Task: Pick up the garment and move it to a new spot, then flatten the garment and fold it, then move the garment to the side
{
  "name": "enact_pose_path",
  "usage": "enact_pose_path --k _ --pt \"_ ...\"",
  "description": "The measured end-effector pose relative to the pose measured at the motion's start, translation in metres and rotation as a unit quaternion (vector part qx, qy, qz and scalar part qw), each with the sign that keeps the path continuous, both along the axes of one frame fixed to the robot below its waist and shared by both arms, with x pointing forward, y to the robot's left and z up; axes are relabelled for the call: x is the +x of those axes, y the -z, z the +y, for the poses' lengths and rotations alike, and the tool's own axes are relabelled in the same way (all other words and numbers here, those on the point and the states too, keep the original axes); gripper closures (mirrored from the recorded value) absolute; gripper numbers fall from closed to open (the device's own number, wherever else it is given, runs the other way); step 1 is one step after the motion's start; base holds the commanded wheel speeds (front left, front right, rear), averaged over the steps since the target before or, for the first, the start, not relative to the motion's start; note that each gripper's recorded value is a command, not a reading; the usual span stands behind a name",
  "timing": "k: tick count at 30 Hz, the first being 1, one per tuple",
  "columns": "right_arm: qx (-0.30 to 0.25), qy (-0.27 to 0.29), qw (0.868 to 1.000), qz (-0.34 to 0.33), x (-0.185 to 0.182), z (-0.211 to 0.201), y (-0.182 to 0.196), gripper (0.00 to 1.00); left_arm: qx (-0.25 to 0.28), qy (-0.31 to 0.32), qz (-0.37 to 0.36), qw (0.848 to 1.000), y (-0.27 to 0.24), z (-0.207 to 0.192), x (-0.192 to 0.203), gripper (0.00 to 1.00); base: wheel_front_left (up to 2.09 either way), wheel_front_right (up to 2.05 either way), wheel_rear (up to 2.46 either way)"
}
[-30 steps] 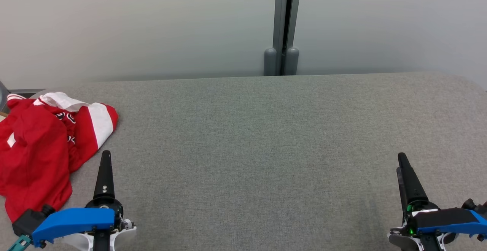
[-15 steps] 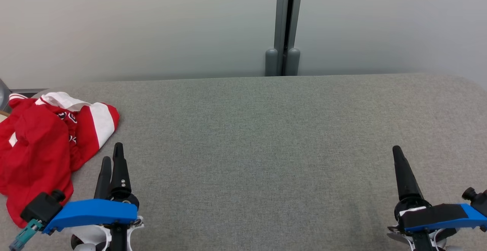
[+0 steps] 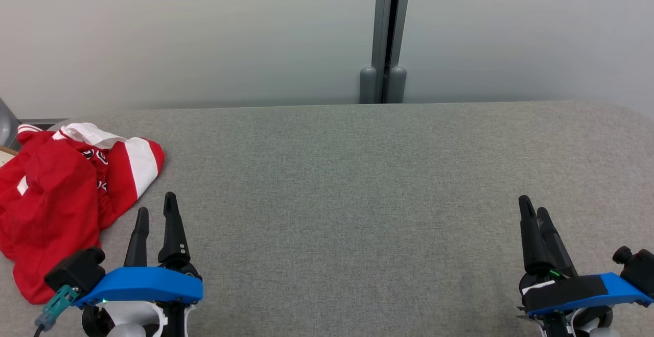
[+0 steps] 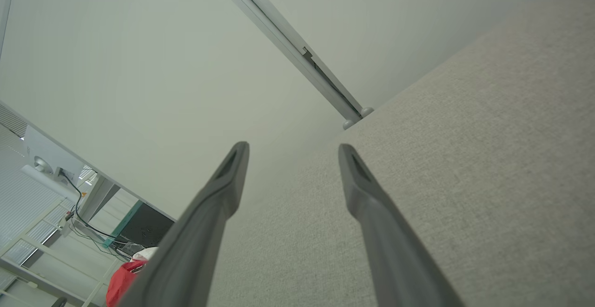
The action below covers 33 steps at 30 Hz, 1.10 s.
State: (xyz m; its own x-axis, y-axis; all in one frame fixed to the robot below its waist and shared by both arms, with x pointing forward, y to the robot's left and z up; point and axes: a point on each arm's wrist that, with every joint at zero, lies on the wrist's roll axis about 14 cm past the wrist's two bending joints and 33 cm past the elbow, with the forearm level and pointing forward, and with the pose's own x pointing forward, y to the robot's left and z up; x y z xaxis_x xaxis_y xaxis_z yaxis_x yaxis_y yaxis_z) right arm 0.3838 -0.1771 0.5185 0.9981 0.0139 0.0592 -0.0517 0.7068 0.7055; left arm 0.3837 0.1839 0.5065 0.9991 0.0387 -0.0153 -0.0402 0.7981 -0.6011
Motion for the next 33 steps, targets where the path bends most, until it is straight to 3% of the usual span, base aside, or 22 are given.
enact_pose_path --k 33 --pt "-0.179 -0.012 0.983 -0.034 -0.001 0.013 -0.007 0.0 0.191 0.017 -0.021 0.981 -0.003 -0.012 -0.001 0.0 0.0 0.0 0.0"
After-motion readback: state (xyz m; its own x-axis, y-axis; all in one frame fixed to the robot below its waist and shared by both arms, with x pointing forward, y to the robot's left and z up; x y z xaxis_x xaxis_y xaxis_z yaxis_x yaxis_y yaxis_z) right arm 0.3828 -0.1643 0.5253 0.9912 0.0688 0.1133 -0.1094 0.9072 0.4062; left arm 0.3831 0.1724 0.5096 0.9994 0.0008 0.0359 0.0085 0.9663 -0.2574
